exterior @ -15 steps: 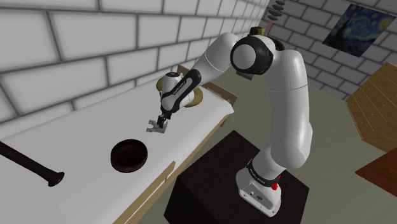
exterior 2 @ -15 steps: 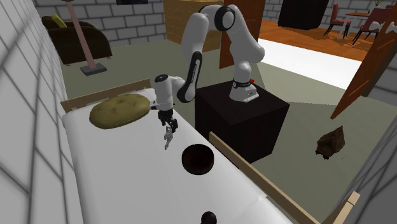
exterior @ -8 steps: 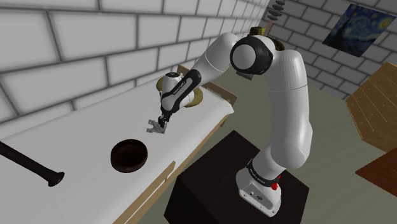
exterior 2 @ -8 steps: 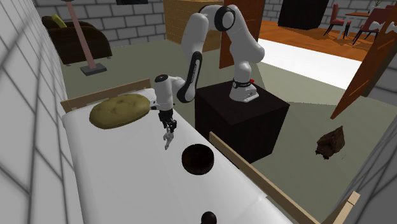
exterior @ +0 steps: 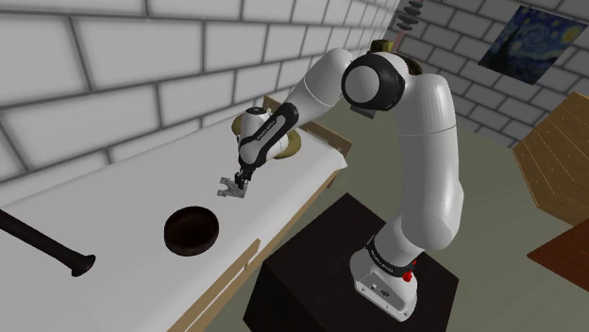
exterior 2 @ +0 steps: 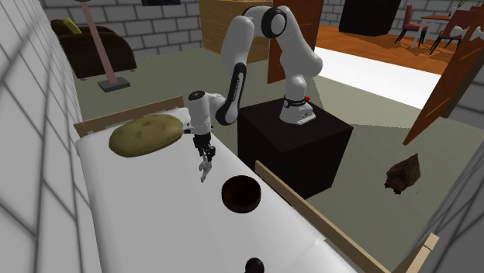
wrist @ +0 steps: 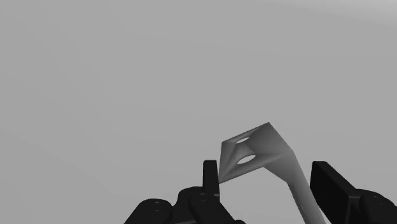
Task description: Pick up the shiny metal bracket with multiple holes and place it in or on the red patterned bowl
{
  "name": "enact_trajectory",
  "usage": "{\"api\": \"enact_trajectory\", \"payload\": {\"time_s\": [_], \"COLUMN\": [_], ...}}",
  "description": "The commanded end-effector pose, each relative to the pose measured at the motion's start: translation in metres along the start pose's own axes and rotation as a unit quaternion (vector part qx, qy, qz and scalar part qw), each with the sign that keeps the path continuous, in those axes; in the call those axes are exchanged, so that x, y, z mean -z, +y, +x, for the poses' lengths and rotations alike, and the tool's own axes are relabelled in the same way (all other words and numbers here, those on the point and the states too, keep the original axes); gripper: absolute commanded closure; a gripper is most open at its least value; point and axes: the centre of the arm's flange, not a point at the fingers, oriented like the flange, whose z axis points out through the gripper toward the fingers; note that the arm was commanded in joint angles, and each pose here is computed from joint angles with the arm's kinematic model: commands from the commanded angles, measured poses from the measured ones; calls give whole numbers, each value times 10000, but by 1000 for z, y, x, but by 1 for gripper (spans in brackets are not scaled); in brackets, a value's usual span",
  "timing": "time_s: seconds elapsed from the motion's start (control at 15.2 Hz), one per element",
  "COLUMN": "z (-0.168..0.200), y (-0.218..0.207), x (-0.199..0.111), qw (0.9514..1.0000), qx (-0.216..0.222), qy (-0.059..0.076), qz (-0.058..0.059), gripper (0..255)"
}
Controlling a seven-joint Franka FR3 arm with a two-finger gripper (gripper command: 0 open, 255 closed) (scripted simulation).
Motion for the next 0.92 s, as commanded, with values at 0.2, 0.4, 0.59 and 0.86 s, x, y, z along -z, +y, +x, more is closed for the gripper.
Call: {"api": "enact_trajectory", "payload": {"time_s": [0.2,0.4,0.59,0.86], "z": [0,0,0,-1], "y": [-1,-1,-1,-1], "x": [20,36,52,73], "qw": [10000,10000,10000,10000], "qx": [5,5,5,5], "qy": [-2,-2,-2,-2], "qz": [4,4,4,4], "gripper": [255,255,255,255]}}
